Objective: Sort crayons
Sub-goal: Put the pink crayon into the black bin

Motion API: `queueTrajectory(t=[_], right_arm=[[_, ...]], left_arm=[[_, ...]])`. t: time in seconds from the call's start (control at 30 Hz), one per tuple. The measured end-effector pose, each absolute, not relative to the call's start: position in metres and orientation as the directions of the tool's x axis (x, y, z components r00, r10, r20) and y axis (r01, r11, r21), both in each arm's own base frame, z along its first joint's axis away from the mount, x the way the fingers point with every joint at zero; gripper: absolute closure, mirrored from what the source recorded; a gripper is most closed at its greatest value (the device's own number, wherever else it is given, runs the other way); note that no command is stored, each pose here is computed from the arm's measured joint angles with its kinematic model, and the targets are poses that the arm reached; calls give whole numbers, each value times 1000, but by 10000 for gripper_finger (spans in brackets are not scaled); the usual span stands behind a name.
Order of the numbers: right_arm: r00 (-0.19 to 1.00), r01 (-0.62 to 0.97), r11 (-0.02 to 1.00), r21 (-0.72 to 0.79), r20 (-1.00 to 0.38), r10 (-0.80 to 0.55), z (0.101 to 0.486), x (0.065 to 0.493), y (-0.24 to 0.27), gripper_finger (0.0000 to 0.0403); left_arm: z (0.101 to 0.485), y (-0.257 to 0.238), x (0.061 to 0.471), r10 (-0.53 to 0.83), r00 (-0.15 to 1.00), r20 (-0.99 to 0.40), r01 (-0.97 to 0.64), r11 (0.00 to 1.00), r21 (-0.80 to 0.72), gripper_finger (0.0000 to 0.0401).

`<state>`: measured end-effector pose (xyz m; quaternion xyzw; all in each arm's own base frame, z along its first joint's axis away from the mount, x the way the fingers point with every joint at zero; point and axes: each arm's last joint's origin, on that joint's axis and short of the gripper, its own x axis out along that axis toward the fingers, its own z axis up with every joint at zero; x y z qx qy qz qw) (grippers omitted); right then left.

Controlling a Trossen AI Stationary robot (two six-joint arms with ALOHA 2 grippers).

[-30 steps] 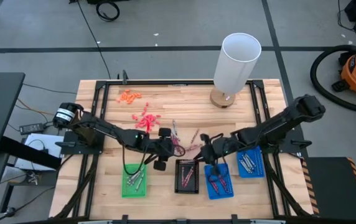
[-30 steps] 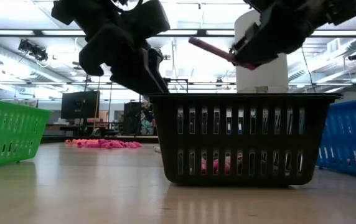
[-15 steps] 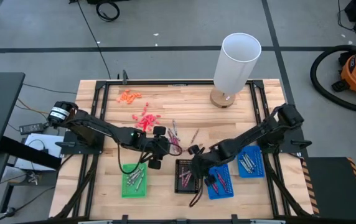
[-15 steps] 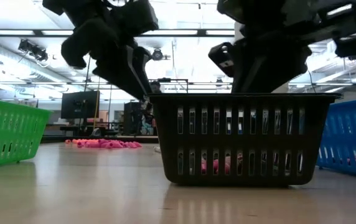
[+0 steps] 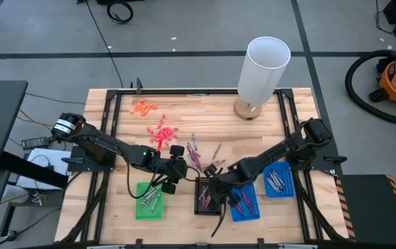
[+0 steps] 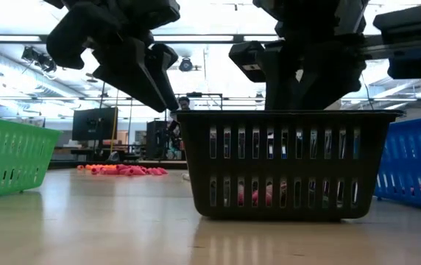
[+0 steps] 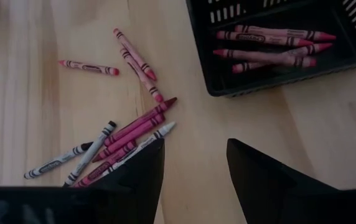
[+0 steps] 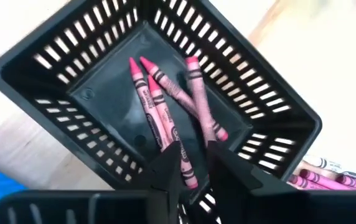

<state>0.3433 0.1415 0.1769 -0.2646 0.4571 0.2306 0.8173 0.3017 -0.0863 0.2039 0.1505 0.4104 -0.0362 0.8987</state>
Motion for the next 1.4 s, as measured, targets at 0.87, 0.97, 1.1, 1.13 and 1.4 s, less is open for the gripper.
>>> queueTrajectory(t=[0.87, 0.97, 1.1, 1.13, 1.4], right_arm=[[494, -209, 869, -448, -815, -301, 203, 292, 104, 292], [500, -139, 877, -459, -797, -338, 197, 284, 97, 292], [567, -23, 878, -478, -730, -382, 194, 277, 92, 292], [586, 11, 874, -486, -705, -399, 194, 277, 91, 292], [705, 106, 871, -480, -581, -406, 197, 276, 87, 292]], left_arm=[[214, -63, 320, 92, 766, -636, 44, 980, 194, 216], [217, -58, 324, 100, 793, -601, 0, 986, 164, 216], [215, -47, 328, 134, 794, -593, -68, 989, 131, 216], [212, -44, 330, 148, 794, -590, -92, 988, 124, 216], [185, -9, 340, 236, 714, -659, -169, 972, 165, 216]])
